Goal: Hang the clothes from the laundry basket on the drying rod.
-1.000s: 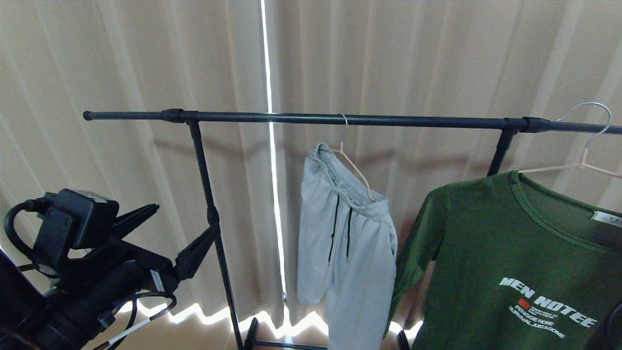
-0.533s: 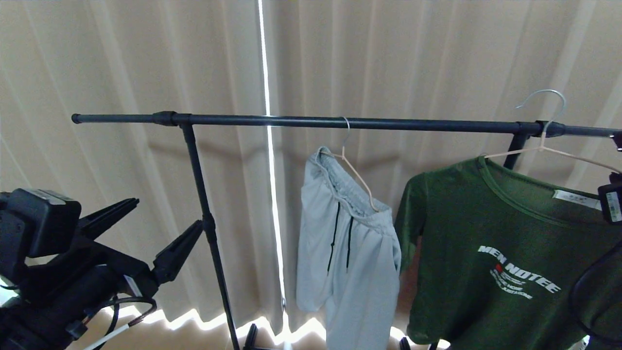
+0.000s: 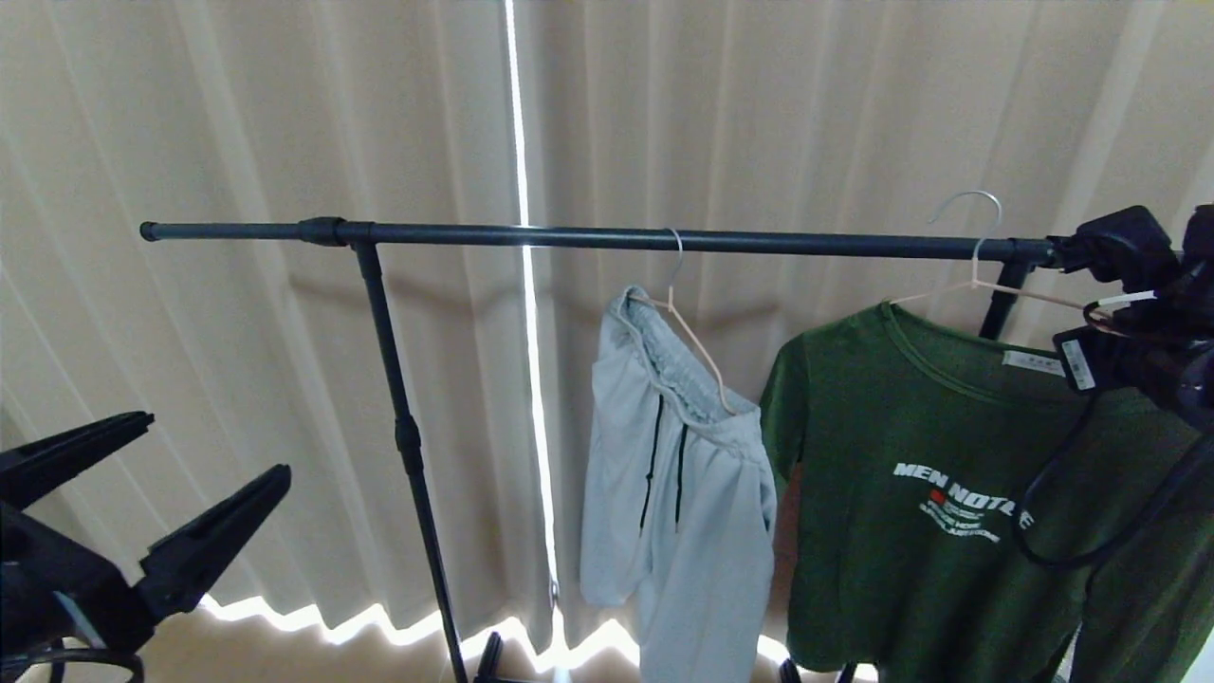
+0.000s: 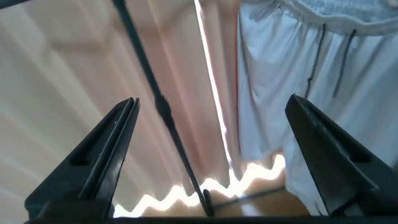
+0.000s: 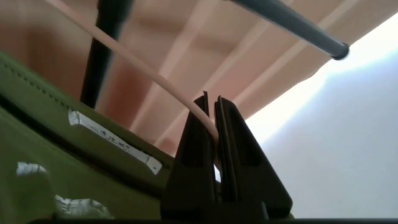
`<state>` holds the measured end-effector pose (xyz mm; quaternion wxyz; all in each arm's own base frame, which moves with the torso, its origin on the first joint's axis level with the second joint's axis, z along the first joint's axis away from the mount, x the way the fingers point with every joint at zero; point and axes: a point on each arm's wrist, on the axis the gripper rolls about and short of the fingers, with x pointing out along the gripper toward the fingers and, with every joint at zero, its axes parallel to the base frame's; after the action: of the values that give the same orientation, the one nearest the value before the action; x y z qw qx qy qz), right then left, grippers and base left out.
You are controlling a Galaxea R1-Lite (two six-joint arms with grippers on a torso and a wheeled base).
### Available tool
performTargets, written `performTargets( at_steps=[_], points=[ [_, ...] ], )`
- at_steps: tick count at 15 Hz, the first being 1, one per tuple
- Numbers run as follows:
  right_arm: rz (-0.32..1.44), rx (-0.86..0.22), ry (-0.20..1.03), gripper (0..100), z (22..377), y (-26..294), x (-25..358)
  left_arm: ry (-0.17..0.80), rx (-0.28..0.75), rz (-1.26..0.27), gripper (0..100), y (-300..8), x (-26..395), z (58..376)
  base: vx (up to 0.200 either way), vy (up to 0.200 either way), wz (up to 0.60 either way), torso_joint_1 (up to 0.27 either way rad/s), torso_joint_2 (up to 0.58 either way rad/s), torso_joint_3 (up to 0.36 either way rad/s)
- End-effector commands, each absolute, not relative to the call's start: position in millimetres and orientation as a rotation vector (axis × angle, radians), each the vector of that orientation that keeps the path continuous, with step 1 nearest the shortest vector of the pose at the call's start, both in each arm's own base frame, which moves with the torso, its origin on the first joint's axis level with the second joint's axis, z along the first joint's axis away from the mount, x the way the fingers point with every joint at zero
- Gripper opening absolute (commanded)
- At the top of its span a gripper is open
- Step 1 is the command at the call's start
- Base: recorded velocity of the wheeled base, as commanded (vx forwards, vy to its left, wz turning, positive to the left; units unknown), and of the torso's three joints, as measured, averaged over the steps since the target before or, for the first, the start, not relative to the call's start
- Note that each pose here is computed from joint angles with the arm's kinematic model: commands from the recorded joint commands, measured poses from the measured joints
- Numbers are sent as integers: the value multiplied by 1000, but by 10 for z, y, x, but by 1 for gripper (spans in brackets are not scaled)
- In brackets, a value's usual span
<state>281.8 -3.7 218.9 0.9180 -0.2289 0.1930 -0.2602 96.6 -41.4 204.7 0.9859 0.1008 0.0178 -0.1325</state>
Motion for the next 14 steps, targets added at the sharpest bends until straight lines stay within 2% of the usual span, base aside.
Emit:
performTargets(
  at_steps=[1,5,14],
  points=[
    [-545,-490,457,0,1992,-23,3115,-63,169,-253,100,-333,806,2195,0,0,0,0,0,0],
    [-566,-501,459,0,1946,63,3172,-59,170,-255,100,-334,806,2185,0,0,0,0,0,0],
    [-441,-536,459,0,1827,511,3005,-51,173,-254,100,-335,813,2172,0,0,0,0,0,0]
  ],
)
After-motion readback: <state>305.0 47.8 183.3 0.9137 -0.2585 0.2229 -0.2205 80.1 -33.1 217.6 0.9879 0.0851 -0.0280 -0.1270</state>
